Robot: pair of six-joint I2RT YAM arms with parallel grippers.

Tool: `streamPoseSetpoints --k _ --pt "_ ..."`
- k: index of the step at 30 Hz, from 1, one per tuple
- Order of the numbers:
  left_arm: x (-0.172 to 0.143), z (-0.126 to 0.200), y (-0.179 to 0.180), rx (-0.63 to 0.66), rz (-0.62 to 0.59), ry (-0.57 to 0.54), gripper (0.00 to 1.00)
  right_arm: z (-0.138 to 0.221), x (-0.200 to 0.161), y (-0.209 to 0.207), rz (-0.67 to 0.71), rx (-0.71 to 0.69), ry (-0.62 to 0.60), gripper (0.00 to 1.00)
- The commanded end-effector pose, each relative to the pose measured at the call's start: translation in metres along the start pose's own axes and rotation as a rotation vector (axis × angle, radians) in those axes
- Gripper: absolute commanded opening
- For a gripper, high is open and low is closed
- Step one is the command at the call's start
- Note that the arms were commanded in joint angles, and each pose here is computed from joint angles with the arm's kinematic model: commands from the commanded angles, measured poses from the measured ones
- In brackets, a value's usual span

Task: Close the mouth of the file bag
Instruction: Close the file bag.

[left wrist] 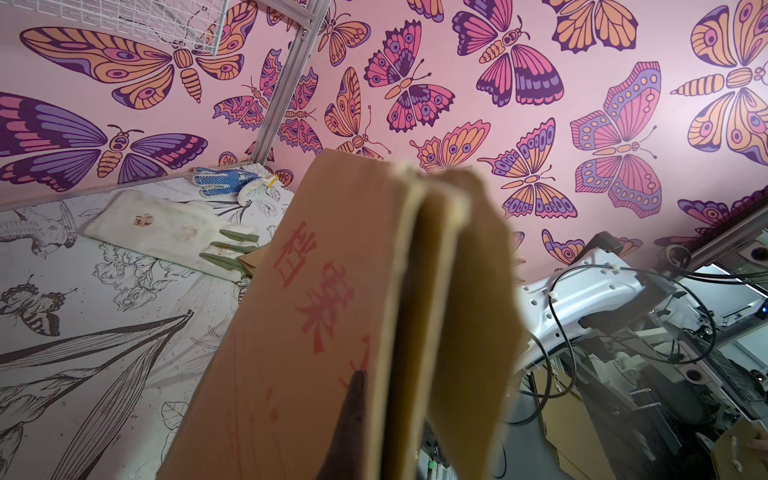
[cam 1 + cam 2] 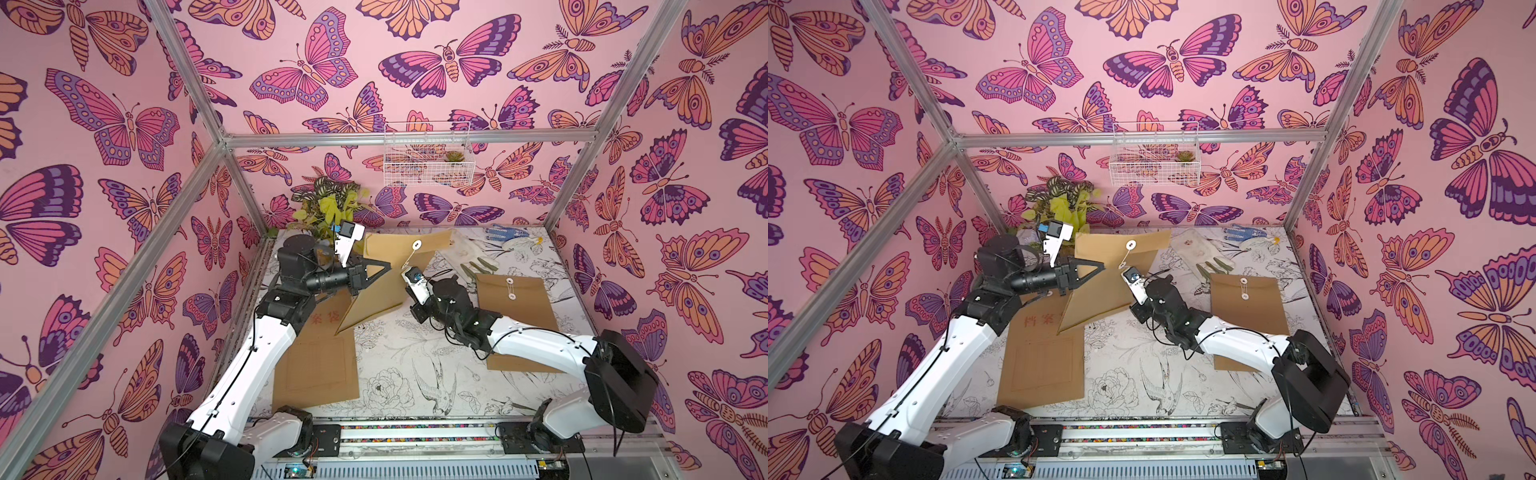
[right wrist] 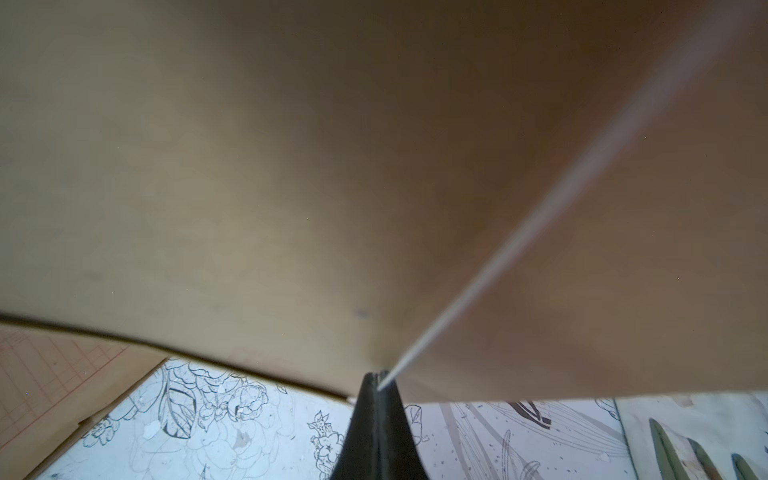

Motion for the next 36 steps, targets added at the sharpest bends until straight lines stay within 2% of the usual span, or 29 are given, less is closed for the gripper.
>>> streamPoseSetpoints --k 1,8,14,23,36 --pt "0.002 0.006 -0.006 -0.021 -0.002 -0.021 0.0 0.007 0.0 -0.025 -0.053 -0.1 -0.006 0.0" --pt "-0.005 0.005 0.018 0.009 0.095 -0.034 0.0 0.016 -0.003 -0.044 -0.062 -0.167 0.003 0.0" --pt "-0.007 0.01 0.044 0.074 0.169 -0.054 0.0 0.026 0.002 -0.05 0.007 -0.168 0.017 0.0" --pt "-0.012 0.013 0.055 0.1 0.215 -0.058 0.0 0.042 0.007 -0.059 0.021 -0.193 0.026 0.0" --pt "-0.036 0.008 0.061 0.068 0.286 0.004 0.0 0.06 0.04 -0.091 0.054 -0.263 0.013 0.0"
Point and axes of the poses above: each gripper's point midway between its finger pads, its own z axis back along the fingers, its own y axis along the line the jaws close on, x = y × z, the point moved 3 cm from there along z, back along the fingers, and after that the axes turned 8 degrees about z, right-handed, at the moved point
